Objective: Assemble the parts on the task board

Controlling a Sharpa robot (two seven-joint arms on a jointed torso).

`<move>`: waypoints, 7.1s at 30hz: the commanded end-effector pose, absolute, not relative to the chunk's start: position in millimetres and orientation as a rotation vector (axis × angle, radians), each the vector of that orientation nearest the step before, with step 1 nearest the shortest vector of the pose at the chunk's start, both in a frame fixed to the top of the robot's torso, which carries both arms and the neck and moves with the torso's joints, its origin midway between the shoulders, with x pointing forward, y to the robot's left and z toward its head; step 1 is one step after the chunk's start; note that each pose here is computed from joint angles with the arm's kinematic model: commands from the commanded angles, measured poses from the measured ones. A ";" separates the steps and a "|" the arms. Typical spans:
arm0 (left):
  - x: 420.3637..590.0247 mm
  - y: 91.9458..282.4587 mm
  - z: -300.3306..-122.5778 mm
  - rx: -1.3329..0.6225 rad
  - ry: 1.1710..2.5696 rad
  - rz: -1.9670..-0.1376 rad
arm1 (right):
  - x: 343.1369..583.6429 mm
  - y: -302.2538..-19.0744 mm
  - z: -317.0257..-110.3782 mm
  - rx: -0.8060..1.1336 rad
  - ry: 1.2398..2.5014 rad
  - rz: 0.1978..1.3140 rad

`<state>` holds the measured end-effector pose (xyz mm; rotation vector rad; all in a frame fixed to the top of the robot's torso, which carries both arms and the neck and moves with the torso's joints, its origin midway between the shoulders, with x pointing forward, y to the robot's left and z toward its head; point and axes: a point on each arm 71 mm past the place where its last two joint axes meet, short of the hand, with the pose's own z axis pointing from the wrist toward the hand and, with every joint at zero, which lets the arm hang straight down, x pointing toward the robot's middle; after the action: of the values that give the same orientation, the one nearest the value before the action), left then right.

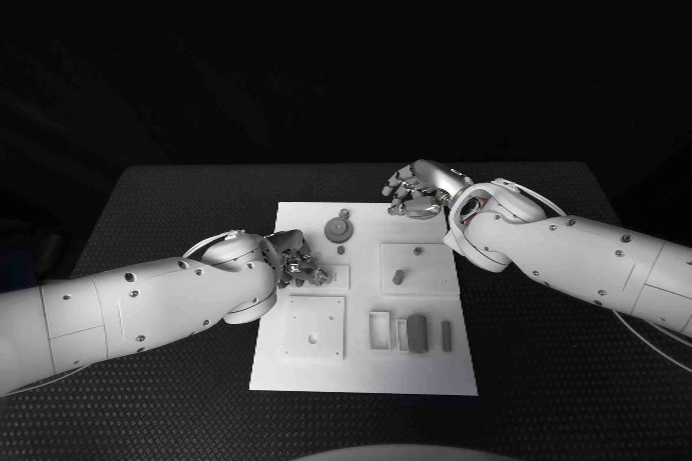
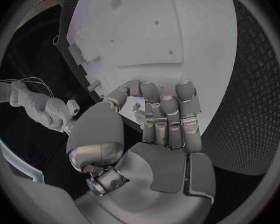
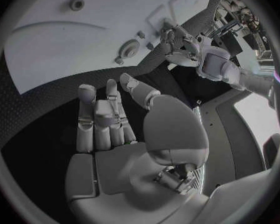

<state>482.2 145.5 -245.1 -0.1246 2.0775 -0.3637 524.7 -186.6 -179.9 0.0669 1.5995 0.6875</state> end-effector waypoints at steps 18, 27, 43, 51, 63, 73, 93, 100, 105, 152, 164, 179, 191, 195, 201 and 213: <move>481.1 147.3 -247.5 -0.149 2.091 -0.364 | 524.4 -184.4 -180.8 0.056 1.610 0.698; 483.8 148.6 -246.8 -0.153 2.100 -0.355 | 524.4 -183.9 -180.8 0.056 1.610 0.699; 491.9 150.8 -246.1 -0.160 2.098 -0.329 | 524.4 -183.8 -180.9 0.055 1.611 0.700; 495.0 151.5 -245.5 -0.161 2.094 -0.318 | 524.5 -183.8 -181.0 0.055 1.612 0.700; 498.8 154.3 -244.1 -0.173 2.071 -0.313 | 524.5 -183.6 -181.2 0.054 1.614 0.701; 499.5 152.7 -242.8 -0.174 2.061 -0.322 | 524.5 -183.6 -181.4 0.053 1.615 0.701; 497.9 150.8 -243.6 -0.245 2.089 -0.375 | 524.6 -184.0 -182.5 0.055 1.618 0.700; 495.1 147.6 -244.4 -0.246 2.112 -0.391 | 524.6 -183.6 -183.0 0.055 1.620 0.701; 494.6 149.2 -245.6 -0.254 2.132 -0.388 | 524.7 -183.8 -183.4 0.055 1.622 0.700; 498.3 158.2 -245.3 -0.367 2.273 -0.465 | 520.1 -176.2 -183.4 0.024 1.635 0.743; 501.8 161.8 -241.4 -0.313 2.308 -0.394 | 517.7 -172.8 -184.6 0.012 1.645 0.755; 506.8 165.9 -237.4 -0.257 2.290 -0.301 | 516.7 -171.7 -188.7 0.012 1.658 0.757; 516.7 161.7 -224.5 -0.173 2.346 -0.263 | 516.4 -170.2 -189.3 0.009 1.663 0.759; 517.9 160.0 -225.1 -0.153 2.376 -0.245 | 516.3 -169.8 -189.5 0.009 1.664 0.760; 517.6 158.6 -226.2 -0.145 2.397 -0.240 | 516.4 -169.7 -189.7 0.010 1.665 0.759; 518.2 157.5 -225.5 -0.137 2.397 -0.231 | 516.4 -169.7 -190.0 0.010 1.667 0.759</move>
<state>520.4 158.8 -222.6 -0.1565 2.3722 -0.2480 517.2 -171.2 -189.2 0.0211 1.6568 0.7493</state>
